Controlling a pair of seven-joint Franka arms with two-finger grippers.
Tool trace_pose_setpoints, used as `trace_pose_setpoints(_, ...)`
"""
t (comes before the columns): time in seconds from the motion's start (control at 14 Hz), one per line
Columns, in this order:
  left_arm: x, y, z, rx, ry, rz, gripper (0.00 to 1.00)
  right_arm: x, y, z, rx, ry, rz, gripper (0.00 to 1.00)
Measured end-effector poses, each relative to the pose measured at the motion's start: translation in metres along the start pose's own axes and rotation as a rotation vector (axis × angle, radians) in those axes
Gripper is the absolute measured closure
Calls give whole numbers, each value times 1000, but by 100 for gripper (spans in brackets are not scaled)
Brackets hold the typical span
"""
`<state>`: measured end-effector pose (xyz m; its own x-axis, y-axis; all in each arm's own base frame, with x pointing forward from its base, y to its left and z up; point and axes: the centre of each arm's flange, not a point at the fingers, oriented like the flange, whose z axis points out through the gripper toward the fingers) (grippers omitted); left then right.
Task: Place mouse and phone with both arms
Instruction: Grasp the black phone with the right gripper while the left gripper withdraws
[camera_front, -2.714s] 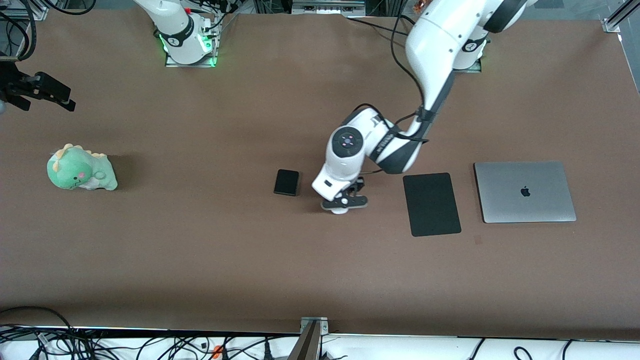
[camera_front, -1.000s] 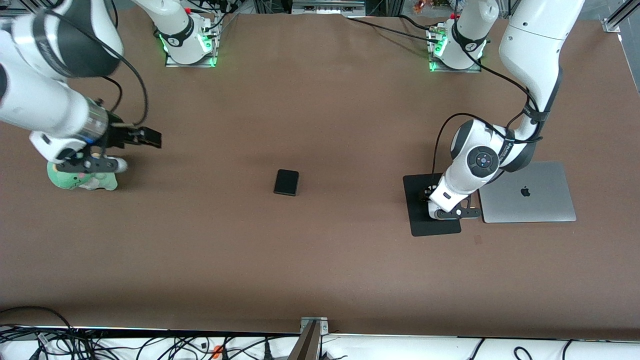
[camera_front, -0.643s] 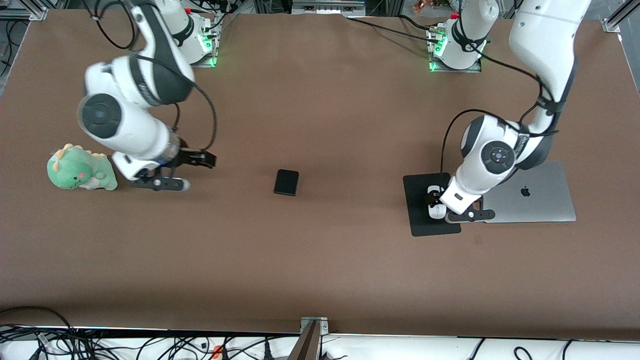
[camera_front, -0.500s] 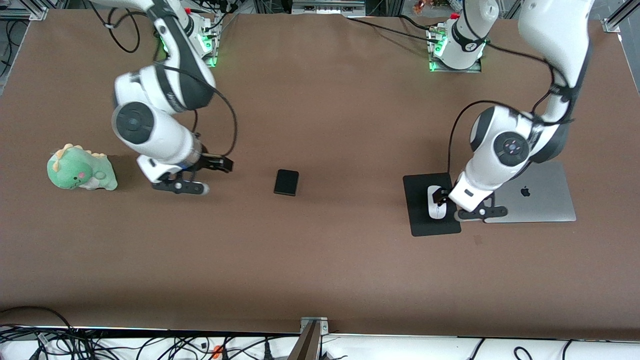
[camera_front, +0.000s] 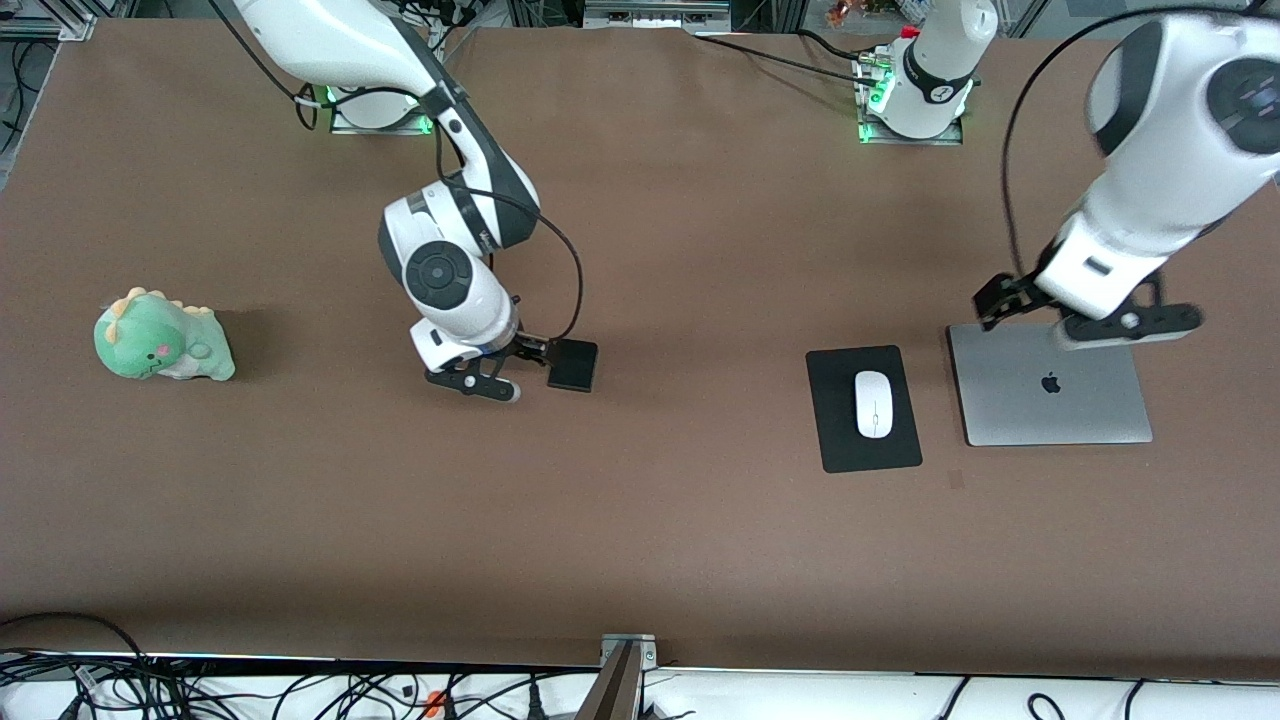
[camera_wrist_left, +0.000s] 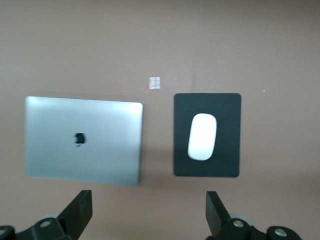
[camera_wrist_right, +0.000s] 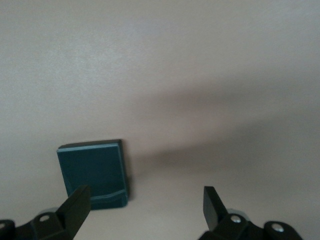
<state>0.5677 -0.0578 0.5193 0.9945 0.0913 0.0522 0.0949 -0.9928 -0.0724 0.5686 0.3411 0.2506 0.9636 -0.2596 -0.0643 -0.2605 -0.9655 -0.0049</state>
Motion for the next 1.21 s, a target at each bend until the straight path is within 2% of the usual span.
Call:
trace_pose_setpoints(0.29, 1, -27, -38, -1, -2, -1, 0, -13, -40, 25, 24, 25, 51, 0)
trace_pose_setpoints(0.5, 5, -32, -57, -5, 28, -10, 0, -19, -63, 37, 61, 86, 13, 0)
trace_pose_setpoints(0.64, 5, -32, -62, -8, 26, -10, 0, -22, -68, 47, 47, 117, -29, 0)
trace_pose_setpoints(0.86, 0, -28, -61, -49, -17, -16, 0, -21, -66, 63, 8, 157, -86, 0)
trace_pose_setpoints(1.07, -4, -25, -60, -48, -57, -11, 0, -22, -64, 77, -7, 156, -99, 0)
trace_pose_setpoints(1.21, -4, -24, -63, -53, -57, -10, 0, -23, -64, 83, -14, 153, -106, 0)
